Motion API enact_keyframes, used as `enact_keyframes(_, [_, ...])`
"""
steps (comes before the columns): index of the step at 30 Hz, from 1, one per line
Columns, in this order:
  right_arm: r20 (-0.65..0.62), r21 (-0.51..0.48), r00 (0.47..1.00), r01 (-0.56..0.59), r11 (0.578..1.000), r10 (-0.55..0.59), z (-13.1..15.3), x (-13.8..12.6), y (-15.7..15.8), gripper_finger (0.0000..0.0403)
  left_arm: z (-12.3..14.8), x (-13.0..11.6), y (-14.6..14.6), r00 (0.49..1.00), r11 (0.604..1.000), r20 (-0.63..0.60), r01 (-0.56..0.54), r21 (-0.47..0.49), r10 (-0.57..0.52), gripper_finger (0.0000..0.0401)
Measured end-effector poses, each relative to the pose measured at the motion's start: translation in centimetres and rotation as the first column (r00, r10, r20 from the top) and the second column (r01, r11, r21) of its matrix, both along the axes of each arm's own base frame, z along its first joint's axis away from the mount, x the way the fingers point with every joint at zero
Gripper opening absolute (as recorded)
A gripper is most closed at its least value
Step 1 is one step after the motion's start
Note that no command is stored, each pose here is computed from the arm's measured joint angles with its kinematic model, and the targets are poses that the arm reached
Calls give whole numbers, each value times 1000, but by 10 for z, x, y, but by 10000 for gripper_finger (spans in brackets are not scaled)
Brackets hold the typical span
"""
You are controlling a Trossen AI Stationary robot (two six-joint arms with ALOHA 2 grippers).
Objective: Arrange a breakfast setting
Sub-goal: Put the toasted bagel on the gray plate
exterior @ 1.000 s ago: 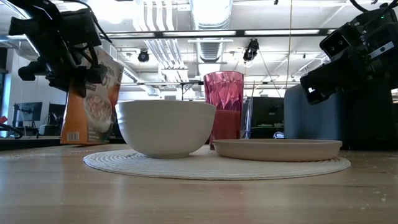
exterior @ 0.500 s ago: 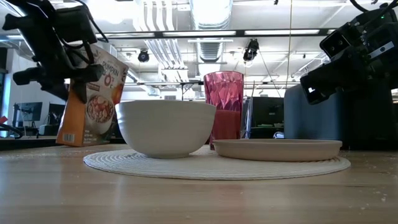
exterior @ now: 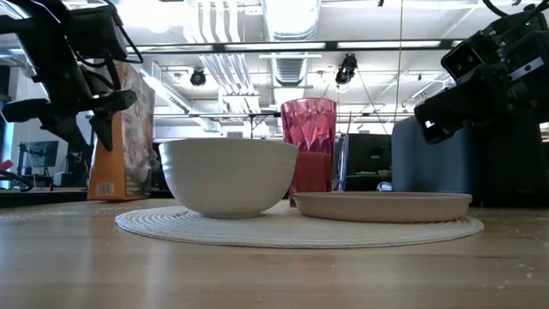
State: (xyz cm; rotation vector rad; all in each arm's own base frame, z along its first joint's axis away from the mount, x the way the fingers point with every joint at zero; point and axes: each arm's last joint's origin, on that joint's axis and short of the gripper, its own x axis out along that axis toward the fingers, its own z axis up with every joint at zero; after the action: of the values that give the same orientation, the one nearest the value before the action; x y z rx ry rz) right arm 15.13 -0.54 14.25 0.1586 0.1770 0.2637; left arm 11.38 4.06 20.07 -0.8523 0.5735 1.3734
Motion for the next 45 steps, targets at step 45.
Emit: enact_keyframes(45, [1,0,1000,1,1000,-1,0,0,0,79,48,67,-83,307,355,177,799,485,-935,176])
